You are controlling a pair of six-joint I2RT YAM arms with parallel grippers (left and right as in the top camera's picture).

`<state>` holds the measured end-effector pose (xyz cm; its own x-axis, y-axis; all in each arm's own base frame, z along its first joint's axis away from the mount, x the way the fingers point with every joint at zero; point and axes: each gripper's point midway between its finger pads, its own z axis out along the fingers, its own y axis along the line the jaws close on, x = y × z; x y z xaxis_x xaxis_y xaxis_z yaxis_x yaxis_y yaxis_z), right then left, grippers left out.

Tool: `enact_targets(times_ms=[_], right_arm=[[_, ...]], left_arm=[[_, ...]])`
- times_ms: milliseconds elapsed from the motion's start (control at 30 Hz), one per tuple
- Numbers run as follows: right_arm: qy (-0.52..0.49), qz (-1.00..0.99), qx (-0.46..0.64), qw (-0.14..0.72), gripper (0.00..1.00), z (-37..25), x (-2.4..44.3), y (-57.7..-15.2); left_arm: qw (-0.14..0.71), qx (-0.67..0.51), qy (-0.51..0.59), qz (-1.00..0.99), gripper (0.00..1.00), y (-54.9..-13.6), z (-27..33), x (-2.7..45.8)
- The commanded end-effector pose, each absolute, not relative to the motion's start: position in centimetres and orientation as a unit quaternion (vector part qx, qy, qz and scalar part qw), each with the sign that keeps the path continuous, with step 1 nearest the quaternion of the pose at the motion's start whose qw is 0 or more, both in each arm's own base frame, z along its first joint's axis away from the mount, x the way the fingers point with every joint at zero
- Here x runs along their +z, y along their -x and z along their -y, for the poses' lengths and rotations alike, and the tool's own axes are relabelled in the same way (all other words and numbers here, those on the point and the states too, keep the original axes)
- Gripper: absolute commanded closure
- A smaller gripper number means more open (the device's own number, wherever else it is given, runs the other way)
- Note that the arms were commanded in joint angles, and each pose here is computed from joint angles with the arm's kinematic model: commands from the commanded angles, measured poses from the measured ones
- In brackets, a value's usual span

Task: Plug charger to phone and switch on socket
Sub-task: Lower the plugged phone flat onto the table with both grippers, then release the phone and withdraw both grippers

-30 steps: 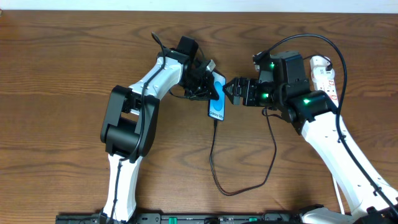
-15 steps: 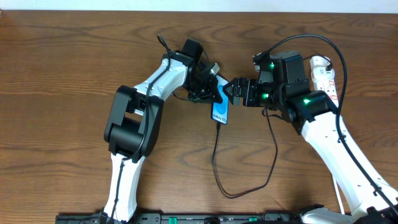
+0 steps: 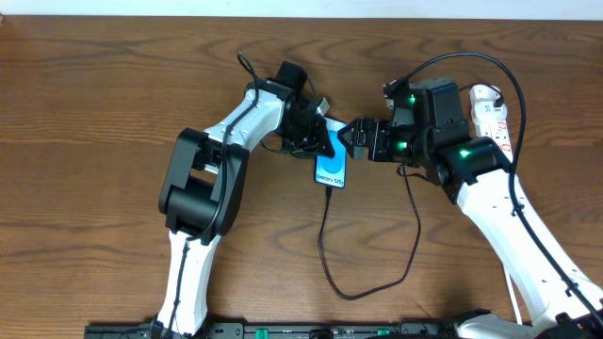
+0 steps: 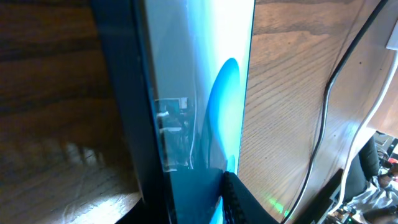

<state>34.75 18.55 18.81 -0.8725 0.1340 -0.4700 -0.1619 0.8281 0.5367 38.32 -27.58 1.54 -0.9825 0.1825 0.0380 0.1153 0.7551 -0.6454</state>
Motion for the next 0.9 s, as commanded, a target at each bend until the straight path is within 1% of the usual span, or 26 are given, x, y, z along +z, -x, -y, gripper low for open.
enact_targets(times_ms=[0,33,133,200,267,367,433,500,567,733,867], right_arm=[[-0.002,-0.923,0.28,0.264,0.07,-17.9,19.3,-35.3],[-0.005,-0.925,0.273,0.264,0.06,-17.7,19.1,-35.3],[-0.029,-0.932,0.25,0.259,0.05,-16.8,18.5,-35.2],[-0.047,-0.937,0.232,0.258,0.06,-16.0,18.1,-35.3],[-0.06,-0.94,0.214,0.259,0.05,-15.3,17.8,-35.3],[-0.078,-0.945,0.18,0.262,0.02,-14.1,17.2,-35.4],[-0.087,-0.949,0.16,0.258,0.02,-13.3,16.8,-35.2],[-0.093,-0.952,0.151,0.251,0.01,-12.8,16.3,-35.2],[-0.103,-0.955,0.142,0.239,0.01,-12.0,15.5,-35.1],[-0.13,-0.959,0.123,0.222,0.01,-10.1,14.6,-35.1],[-0.132,-0.959,0.122,0.221,0.01,-10.0,14.5,-35.0]], left_arm=[[0.043,0.328,0.088,0.939,0.75,-38.6,27.3,1.0],[0.042,0.326,0.088,0.94,0.72,-38.7,27.2,0.9],[0.042,0.325,0.088,0.941,0.69,-38.7,27.2,0.9],[0.04,0.321,0.088,0.942,0.63,-38.8,27.1,0.8],[0.035,0.305,0.087,0.948,0.61,-39.0,26.7,0.5],[0.031,0.288,0.086,0.953,0.48,-39.1,26.2,0.1],[0.029,0.281,0.085,0.955,0.43,-39.2,26.0,0.0],[0.026,0.275,0.085,0.957,0.37,-39.3,25.8,-0.2],[0.022,0.262,0.084,0.961,0.34,-39.5,25.4,-0.4],[0.014,0.225,0.081,0.971,0.3,-39.9,24.2,-1.0],[0.01,0.191,0.073,0.979,0.3,-40.1,22.8,-1.3]])
